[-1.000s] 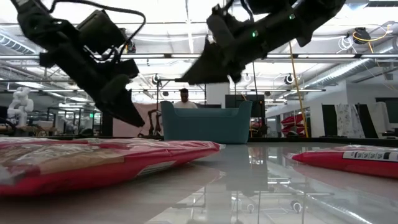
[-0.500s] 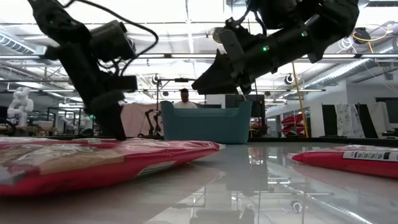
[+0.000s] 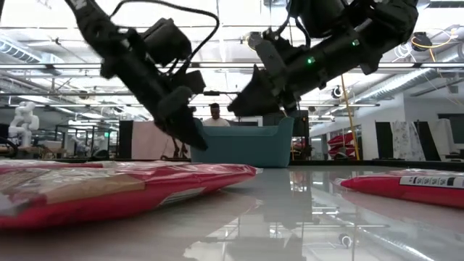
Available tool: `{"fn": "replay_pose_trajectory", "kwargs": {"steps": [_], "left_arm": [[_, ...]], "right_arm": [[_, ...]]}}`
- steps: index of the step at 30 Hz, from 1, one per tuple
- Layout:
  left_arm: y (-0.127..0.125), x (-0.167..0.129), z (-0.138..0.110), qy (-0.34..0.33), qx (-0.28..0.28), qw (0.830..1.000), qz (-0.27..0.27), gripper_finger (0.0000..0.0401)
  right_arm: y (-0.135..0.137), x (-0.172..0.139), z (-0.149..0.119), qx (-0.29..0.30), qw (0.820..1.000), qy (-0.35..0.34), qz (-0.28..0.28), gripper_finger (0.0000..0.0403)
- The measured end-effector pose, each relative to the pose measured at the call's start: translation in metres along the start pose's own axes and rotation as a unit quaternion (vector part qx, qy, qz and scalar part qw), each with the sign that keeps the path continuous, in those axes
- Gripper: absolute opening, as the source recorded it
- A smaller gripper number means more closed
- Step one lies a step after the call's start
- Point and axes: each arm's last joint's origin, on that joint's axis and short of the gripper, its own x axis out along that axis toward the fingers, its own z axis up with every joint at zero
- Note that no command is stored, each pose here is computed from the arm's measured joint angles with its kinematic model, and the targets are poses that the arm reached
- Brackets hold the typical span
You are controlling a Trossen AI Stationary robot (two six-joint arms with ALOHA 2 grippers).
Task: Sort popcorn bags into baskets
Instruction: Put the red popcorn bag into the green bin
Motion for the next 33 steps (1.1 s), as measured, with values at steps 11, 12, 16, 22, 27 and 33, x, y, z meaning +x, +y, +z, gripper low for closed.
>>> {"fn": "replay_pose_trajectory", "kwargs": {"steps": [11,12,16,22,27,33], "left_arm": [[-0.014,-0.079,-0.014,0.197,-0.064,0.978,-0.022,0.0055],[-0.015,-0.084,-0.020,0.205,-0.072,0.976,-0.029,0.0061],[-0.018,-0.093,-0.039,0.201,-0.092,0.973,-0.066,0.0114],[-0.022,-0.083,-0.064,0.175,-0.116,0.974,-0.090,0.0233],[-0.022,-0.076,-0.076,0.150,-0.138,0.974,-0.098,0.0302],[-0.018,-0.073,-0.090,0.148,-0.149,0.973,-0.098,0.0306]], "right_arm": [[0.000,-0.004,-0.016,-0.008,0.998,0.057,-0.009,0.0169],[0.001,-0.004,-0.017,-0.012,0.999,0.050,-0.004,0.0169],[0.002,-0.008,-0.020,-0.023,0.999,0.020,0.011,0.0169],[0.001,-0.009,-0.021,-0.025,0.999,0.014,0.029,0.0169],[0.001,-0.009,-0.020,-0.031,0.999,0.009,0.030,0.0169],[0.001,-0.009,-0.020,-0.031,0.999,0.008,0.030,0.0169]]}}
